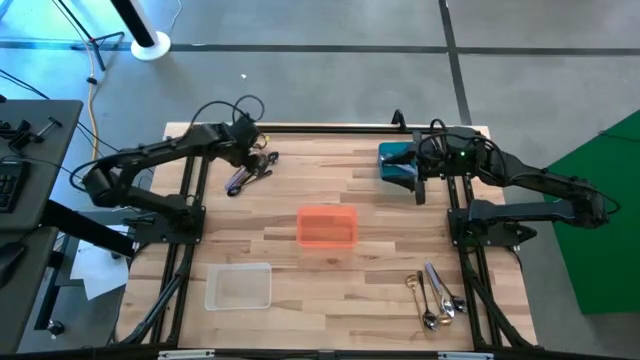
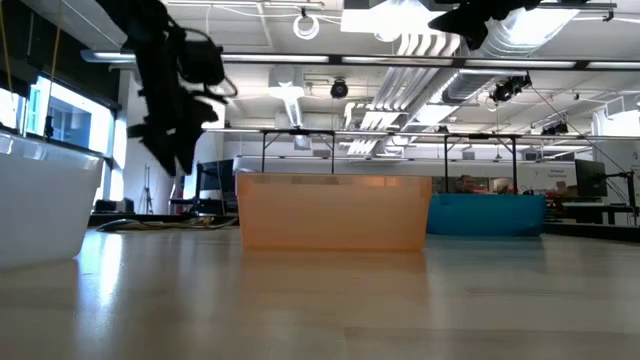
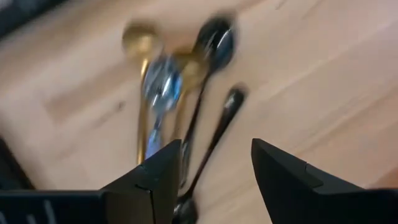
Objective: Sort silverware by color (type)
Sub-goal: Put the top violet spoon into the blue bin
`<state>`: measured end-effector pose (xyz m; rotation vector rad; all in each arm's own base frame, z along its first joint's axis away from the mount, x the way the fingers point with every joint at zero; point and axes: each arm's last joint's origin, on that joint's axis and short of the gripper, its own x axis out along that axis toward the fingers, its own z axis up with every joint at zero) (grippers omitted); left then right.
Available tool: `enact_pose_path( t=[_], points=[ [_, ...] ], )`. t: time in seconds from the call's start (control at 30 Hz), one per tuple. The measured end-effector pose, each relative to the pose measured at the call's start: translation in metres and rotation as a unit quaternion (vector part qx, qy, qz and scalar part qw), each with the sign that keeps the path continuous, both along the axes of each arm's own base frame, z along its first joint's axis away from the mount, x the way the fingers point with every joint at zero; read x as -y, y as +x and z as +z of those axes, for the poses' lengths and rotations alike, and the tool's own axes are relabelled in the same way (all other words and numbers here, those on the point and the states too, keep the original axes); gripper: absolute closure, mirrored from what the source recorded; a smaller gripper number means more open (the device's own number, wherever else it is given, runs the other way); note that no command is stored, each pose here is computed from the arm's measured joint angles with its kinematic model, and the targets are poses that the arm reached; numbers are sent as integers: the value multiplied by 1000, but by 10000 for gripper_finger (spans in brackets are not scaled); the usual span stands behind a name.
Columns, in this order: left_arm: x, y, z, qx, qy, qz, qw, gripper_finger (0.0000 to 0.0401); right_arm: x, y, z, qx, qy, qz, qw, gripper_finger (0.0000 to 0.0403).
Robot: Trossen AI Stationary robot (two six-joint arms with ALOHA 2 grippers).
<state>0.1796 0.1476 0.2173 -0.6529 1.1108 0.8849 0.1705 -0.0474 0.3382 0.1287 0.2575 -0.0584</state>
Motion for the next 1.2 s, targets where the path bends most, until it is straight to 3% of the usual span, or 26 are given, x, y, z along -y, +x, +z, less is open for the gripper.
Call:
enact_pose_path(
  t=[0.23,0.53,0.87,1.2],
  points=[
    [-6,-9,-39,-58,-16,51,997,220,0,0,0,-1,-1,-5,1000,188],
    [-26,-5,-68,-74,-5,71,995,220,1,0,0,-2,4,-24,1000,188],
    [-30,-6,-71,-73,-6,63,995,222,1,0,-1,-2,15,-27,1000,188],
    [-31,-3,-76,-76,-16,41,996,278,6,14,-11,-34,22,-27,999,188]
  ],
)
